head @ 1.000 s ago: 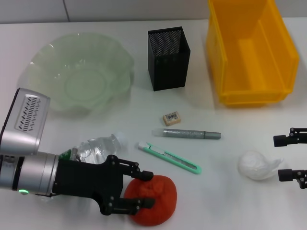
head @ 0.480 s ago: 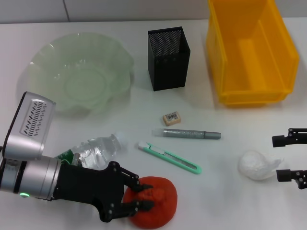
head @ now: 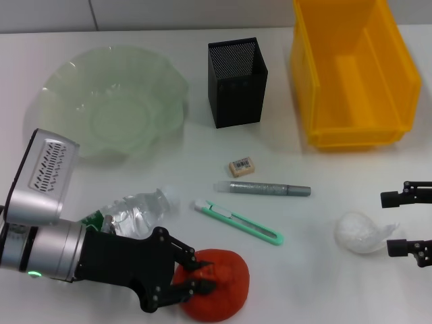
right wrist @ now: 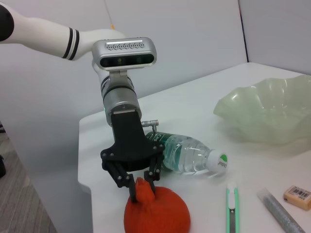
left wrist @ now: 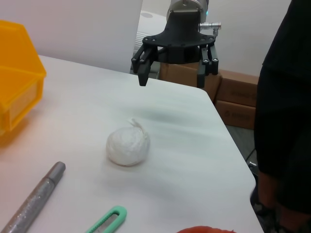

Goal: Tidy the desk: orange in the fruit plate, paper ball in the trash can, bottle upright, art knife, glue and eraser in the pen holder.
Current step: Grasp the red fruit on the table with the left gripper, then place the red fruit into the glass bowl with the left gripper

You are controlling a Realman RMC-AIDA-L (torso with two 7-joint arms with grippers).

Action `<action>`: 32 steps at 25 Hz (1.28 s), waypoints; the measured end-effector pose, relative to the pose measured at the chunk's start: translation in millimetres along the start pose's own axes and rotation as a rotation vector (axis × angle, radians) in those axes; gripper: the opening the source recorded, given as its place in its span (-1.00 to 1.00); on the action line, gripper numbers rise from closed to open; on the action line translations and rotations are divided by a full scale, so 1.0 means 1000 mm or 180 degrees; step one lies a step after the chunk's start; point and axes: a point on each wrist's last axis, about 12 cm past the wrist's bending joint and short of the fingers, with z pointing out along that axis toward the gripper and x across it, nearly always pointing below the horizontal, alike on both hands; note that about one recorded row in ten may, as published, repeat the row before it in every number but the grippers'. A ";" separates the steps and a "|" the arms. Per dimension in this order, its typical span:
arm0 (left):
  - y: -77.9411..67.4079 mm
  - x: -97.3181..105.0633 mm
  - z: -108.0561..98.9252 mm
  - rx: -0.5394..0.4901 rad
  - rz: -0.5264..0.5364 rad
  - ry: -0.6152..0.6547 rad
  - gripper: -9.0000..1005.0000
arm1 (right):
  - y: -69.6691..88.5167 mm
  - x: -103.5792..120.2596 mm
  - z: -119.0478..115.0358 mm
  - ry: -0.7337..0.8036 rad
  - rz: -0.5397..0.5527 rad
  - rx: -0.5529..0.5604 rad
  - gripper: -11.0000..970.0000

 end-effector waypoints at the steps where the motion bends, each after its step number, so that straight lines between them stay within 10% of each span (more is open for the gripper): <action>1: 0.000 0.000 0.000 -0.0003 -0.0005 -0.0001 -0.56 | 0.000 0.000 0.000 0.0000 -0.0002 0.0001 0.70; 32: 0.003 -0.021 -0.011 -0.0132 0.0091 -0.0558 -0.84 | -0.002 0.001 0.001 0.0010 0.0004 0.0054 0.71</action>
